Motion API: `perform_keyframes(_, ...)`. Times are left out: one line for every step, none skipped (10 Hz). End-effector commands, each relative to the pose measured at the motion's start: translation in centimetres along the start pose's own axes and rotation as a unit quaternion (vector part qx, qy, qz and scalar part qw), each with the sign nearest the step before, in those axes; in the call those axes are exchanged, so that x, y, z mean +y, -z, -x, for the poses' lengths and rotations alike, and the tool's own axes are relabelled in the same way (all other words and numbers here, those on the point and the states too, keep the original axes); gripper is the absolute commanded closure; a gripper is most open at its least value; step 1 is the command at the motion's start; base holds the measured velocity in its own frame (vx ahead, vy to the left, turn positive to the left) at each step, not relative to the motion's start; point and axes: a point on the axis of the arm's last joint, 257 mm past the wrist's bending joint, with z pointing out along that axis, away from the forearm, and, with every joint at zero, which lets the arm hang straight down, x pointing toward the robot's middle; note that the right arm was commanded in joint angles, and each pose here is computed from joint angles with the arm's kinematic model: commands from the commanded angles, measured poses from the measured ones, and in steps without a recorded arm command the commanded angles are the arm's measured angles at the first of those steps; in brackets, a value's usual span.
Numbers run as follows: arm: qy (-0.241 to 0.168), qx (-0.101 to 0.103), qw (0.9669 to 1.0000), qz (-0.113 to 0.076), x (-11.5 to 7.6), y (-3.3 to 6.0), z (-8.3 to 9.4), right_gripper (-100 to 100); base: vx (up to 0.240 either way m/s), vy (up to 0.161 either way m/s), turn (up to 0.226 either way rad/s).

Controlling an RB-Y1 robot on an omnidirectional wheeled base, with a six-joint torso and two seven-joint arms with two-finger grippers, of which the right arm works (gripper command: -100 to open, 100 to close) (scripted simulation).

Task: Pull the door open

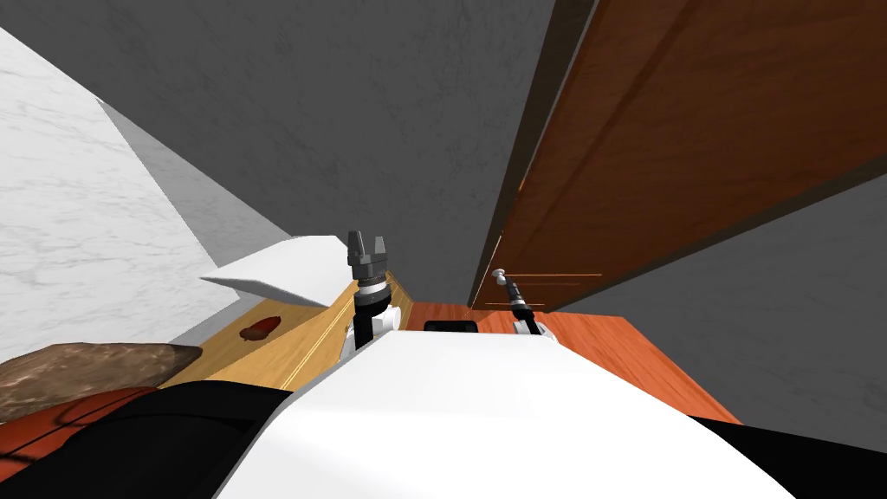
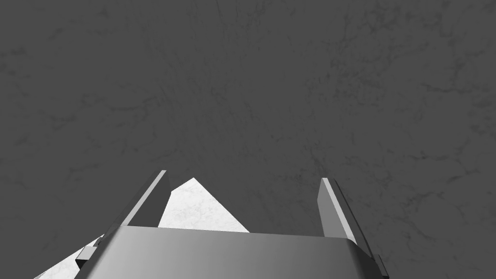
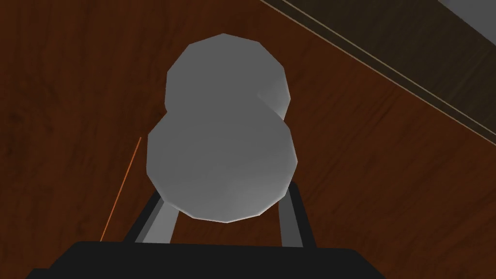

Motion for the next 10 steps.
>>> perform_keyframes(-0.044, 0.008, 0.999, 0.001, 0.49, 0.06, -2.12, 100, -0.061, -0.041, 0.114)
perform_keyframes(-0.051, 0.008, 0.9987, 0.001, 0.49, 0.06, -2.12, 100, -0.062, -0.043, 0.069)
perform_keyframes(-0.072, 0.003, 0.9974, 0.0, 0.43, 0.0, -1.94, 100, -0.066, -0.03, 0.107)
perform_keyframes(-0.077, 0.003, 0.997, 0.0, 0.43, 0.0, -1.94, 100, -0.058, -0.024, 0.041)
perform_keyframes(-0.1, -0.001, 0.995, -0.001, 0.36, -0.05, -1.75, 100, -0.044, -0.017, 0.059)
perform_keyframes(-0.104, -0.001, 0.9946, -0.001, 0.36, -0.05, -1.75, 100, -0.032, -0.012, 0.026)
perform_keyframes(-0.104, -0.001, 0.9946, -0.001, 0.36, -0.05, -1.75, 100, -0.014, -0.002, 0.005)
perform_keyframes(-0.13, -0.006, 0.9915, -0.003, 0.29, -0.11, -1.57, 100, -0.039, -0.019, 0.108)
perform_keyframes(-0.13, -0.006, 0.9915, -0.003, 0.29, -0.11, -1.57, 100, -0.041, -0.021, 0.054)
perform_keyframes(-0.154, -0.01, 0.988, -0.004, 0.22, -0.16, -1.38, 100, -0.05, -0.025, 0.068)
